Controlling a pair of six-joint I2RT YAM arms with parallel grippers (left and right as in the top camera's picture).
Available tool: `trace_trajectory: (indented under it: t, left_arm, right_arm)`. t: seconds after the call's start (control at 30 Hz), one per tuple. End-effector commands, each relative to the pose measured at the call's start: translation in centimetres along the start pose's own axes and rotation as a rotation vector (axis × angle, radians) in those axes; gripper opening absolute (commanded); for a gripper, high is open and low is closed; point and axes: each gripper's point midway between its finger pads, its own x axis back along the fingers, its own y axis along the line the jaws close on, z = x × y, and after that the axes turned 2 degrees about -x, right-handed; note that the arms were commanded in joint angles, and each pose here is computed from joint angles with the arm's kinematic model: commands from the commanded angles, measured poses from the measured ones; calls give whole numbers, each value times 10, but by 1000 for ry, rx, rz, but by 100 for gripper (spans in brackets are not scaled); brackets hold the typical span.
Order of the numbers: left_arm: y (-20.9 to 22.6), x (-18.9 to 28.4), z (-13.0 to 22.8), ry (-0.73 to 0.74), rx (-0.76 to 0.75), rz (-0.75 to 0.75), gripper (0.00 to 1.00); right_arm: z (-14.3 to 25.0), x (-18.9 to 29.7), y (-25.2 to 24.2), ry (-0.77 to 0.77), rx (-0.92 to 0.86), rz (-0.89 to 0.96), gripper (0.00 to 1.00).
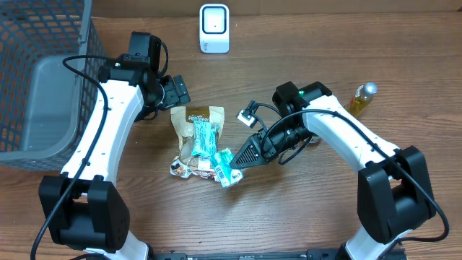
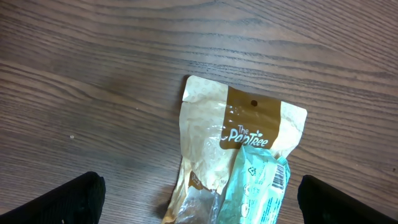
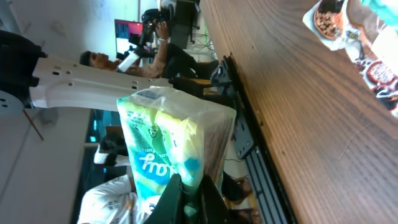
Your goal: Scan the item barcode
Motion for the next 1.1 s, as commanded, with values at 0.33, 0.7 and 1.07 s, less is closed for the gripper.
trace_trajectory:
  t: [0.33,0.7,1.07]
  left_arm:
    - [-5,3,-3,-12,-19,7,100]
    - [-4,3,-3,-11,-18,8,100]
    - [-5,3,-3,-12,-19,7,100]
  right_arm:
    - [0,5,-20,26,92,147,4]
    - [-11,9,-42,11,87,261,4]
    - [-43,67,-131,-233,-294,850,4]
